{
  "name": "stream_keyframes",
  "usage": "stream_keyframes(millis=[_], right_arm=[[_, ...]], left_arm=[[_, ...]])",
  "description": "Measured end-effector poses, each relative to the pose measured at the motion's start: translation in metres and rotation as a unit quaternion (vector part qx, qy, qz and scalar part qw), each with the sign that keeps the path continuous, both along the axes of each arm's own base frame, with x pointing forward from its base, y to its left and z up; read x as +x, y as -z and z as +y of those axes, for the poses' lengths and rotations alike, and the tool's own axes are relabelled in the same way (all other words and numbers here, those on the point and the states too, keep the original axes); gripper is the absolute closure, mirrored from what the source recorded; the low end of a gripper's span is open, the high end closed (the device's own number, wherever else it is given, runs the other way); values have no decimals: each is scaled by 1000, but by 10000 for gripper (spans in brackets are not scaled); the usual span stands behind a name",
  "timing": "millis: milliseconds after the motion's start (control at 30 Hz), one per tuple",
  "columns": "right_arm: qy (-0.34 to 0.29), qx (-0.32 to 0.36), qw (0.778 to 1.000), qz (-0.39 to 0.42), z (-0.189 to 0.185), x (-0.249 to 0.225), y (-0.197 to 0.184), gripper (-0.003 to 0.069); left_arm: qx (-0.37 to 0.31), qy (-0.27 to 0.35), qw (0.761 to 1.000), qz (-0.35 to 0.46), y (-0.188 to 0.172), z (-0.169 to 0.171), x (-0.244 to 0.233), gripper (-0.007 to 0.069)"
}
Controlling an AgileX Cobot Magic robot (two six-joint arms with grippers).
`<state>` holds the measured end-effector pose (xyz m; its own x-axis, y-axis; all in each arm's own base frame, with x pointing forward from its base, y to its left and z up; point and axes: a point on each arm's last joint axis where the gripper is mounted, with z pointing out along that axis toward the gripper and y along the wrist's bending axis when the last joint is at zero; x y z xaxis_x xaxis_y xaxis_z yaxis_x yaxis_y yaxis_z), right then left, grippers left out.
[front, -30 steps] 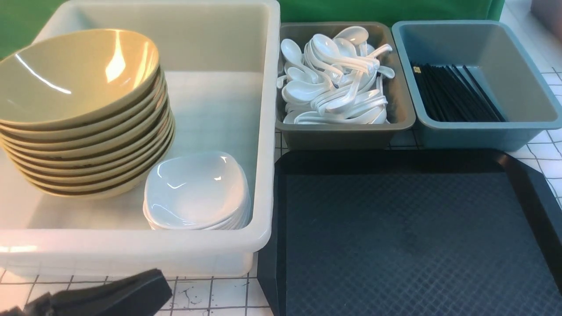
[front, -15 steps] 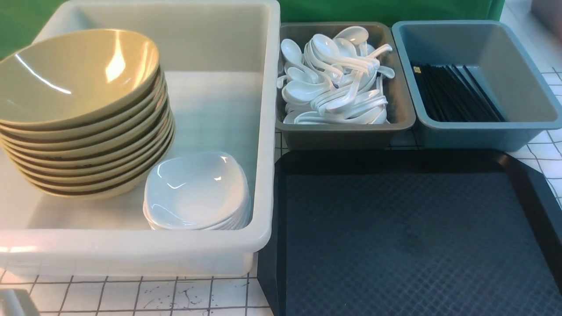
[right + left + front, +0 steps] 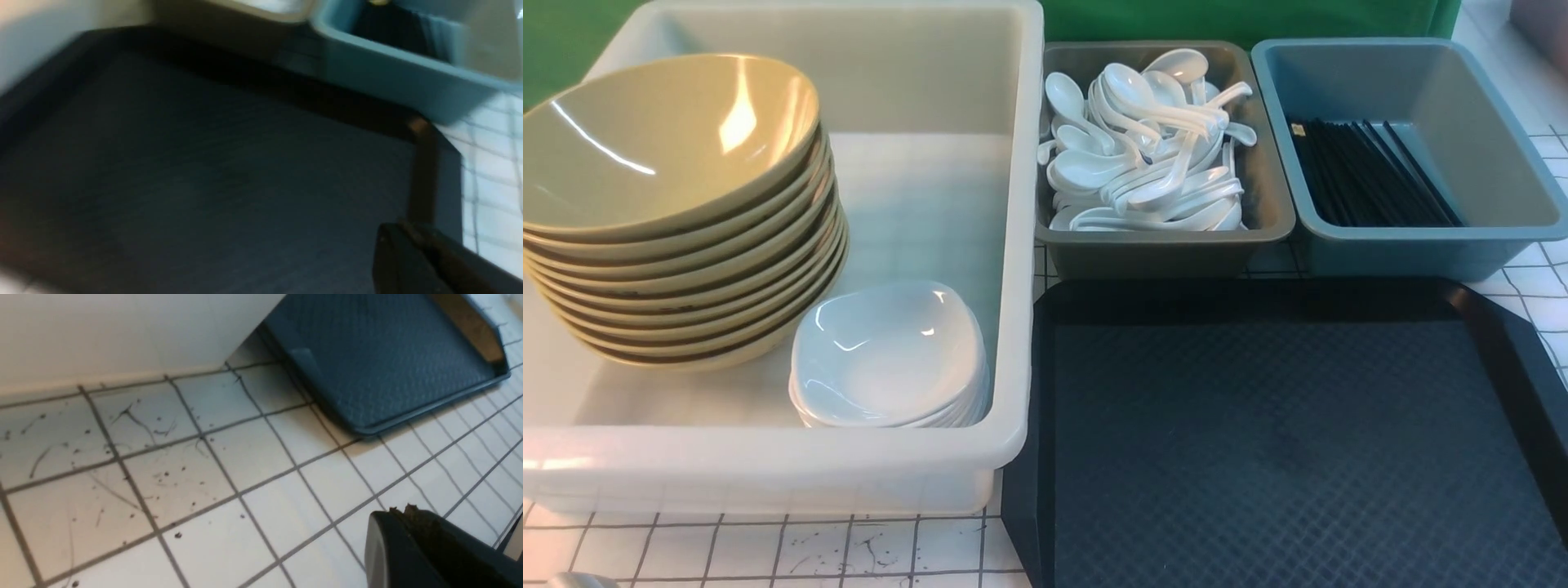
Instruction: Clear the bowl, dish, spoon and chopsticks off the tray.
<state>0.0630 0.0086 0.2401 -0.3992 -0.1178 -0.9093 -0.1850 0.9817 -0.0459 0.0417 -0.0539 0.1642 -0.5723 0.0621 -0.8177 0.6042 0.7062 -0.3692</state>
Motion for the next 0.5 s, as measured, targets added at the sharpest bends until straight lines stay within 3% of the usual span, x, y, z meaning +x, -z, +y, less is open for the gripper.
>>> stream_keyframes(millis=[167, 267, 500], right_arm=[[56, 12, 998, -14, -7, -9, 68, 636], [62, 22, 996, -58, -8, -10, 65, 636], [52, -8, 997, -58, -8, -11, 66, 636]], left_arm=[[1, 0, 1000, 1, 0, 0, 0, 627], [3, 2, 1000, -1, 0, 0, 0, 627], [4, 2, 1000, -1, 1, 0, 0, 627]])
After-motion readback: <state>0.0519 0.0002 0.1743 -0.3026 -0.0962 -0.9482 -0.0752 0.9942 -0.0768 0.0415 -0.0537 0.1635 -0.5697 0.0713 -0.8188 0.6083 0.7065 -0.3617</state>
